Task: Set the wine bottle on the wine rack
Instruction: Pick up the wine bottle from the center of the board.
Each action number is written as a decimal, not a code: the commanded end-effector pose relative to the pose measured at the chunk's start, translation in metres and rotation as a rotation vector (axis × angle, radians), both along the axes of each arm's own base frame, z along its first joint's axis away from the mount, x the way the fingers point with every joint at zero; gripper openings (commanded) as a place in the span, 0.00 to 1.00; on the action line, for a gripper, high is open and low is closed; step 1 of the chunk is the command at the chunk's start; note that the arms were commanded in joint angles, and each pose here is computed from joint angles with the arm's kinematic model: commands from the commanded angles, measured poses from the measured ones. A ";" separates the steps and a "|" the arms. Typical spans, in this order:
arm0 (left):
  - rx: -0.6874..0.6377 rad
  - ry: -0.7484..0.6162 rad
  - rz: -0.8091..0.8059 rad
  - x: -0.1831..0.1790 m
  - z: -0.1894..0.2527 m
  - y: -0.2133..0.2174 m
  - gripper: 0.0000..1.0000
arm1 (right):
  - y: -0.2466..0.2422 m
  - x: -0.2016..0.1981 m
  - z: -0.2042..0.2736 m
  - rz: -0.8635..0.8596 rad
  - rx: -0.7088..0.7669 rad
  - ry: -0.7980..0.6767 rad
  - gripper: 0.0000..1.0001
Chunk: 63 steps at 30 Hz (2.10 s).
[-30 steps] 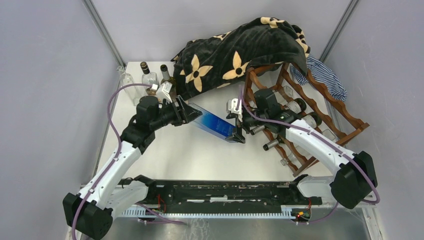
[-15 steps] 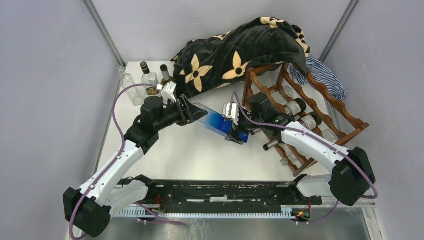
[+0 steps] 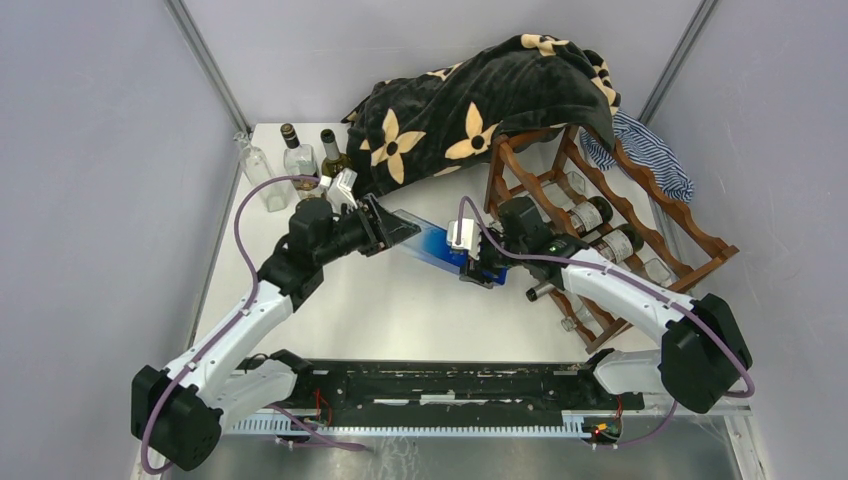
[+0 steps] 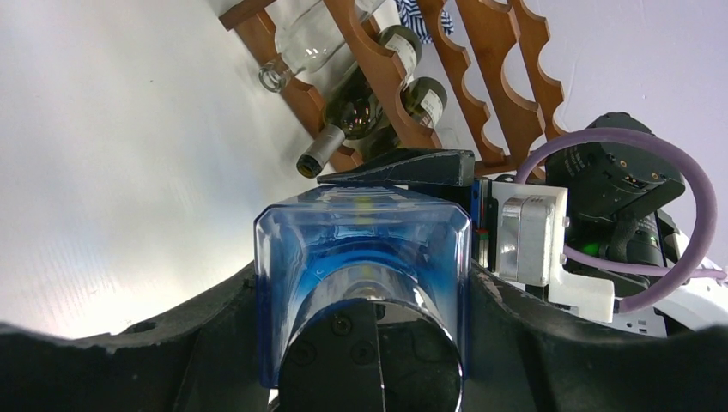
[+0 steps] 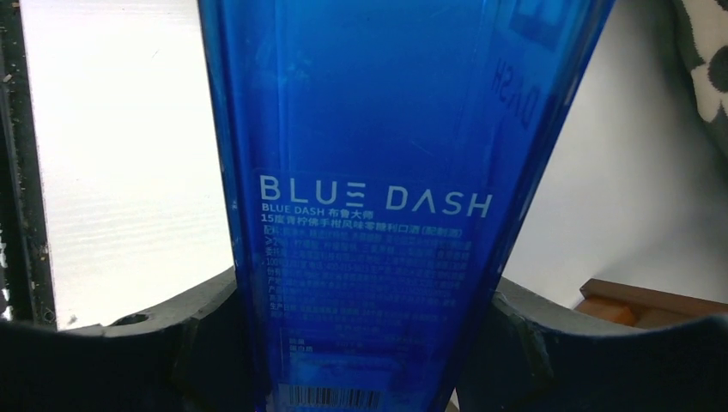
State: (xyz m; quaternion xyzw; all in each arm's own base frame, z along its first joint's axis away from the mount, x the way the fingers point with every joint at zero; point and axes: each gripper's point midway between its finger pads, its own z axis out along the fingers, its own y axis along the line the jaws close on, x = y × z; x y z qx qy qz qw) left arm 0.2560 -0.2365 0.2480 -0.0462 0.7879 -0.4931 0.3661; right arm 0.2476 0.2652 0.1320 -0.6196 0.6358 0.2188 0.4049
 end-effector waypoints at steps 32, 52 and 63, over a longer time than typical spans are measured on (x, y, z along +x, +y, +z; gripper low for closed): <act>0.148 -0.108 -0.423 -0.074 -0.006 -0.001 1.00 | 0.001 -0.034 0.064 0.600 -0.012 -0.318 0.00; -0.083 0.112 -0.629 -0.119 -0.044 -0.028 0.82 | 0.011 -0.007 0.094 0.593 -0.029 -0.463 0.00; -0.083 0.123 -0.705 -0.128 -0.041 -0.040 0.37 | 0.005 -0.002 0.091 0.583 -0.077 -0.485 0.00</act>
